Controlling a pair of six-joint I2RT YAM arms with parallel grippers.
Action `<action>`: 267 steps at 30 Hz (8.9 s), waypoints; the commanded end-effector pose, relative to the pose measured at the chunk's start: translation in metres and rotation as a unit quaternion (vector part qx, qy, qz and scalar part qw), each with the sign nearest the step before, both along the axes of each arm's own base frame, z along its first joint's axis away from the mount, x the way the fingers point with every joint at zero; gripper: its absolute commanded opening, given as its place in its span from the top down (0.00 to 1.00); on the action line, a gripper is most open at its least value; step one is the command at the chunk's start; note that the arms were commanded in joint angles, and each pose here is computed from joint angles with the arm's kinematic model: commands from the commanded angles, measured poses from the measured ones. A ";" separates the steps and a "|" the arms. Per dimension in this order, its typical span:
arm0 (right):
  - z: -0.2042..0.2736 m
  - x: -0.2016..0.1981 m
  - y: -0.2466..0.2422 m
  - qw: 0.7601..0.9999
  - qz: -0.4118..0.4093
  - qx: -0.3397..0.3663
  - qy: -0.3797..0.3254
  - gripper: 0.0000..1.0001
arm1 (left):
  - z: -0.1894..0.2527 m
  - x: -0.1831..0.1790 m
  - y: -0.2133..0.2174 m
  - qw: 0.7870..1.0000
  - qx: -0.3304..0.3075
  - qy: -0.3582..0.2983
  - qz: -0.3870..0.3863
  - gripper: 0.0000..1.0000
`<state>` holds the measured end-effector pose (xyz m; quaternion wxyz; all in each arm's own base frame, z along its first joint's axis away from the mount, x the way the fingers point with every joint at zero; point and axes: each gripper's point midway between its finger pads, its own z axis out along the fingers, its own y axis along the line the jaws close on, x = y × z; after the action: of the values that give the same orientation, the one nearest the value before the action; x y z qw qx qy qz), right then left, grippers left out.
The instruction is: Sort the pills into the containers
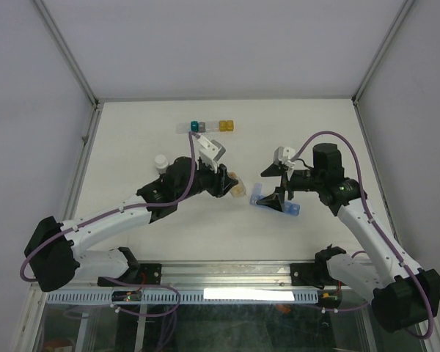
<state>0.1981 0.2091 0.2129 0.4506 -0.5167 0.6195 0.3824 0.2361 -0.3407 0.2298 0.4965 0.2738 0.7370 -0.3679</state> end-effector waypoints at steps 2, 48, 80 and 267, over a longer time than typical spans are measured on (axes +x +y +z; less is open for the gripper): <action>0.024 0.004 0.001 0.999 0.005 0.023 -0.041 0.00 | -0.036 0.042 0.076 0.985 0.023 0.011 0.173 1.00; -0.028 -0.001 -0.020 0.995 0.045 -0.035 -0.081 0.01 | 0.054 0.031 0.094 0.986 -0.160 -0.045 0.024 0.13; -0.162 0.040 -0.068 0.972 -0.017 -0.236 -0.009 0.25 | -0.134 0.107 -0.042 0.991 -0.043 0.087 -0.091 0.43; -0.142 0.035 -0.077 0.962 -0.076 -0.223 0.140 1.00 | -0.175 0.028 -0.112 0.947 -0.016 0.274 -0.166 0.89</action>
<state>0.2337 0.1309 0.0756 0.2807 -0.4863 0.7821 0.2702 0.2606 -0.4466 0.0538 0.2086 0.2714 0.7826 -0.5199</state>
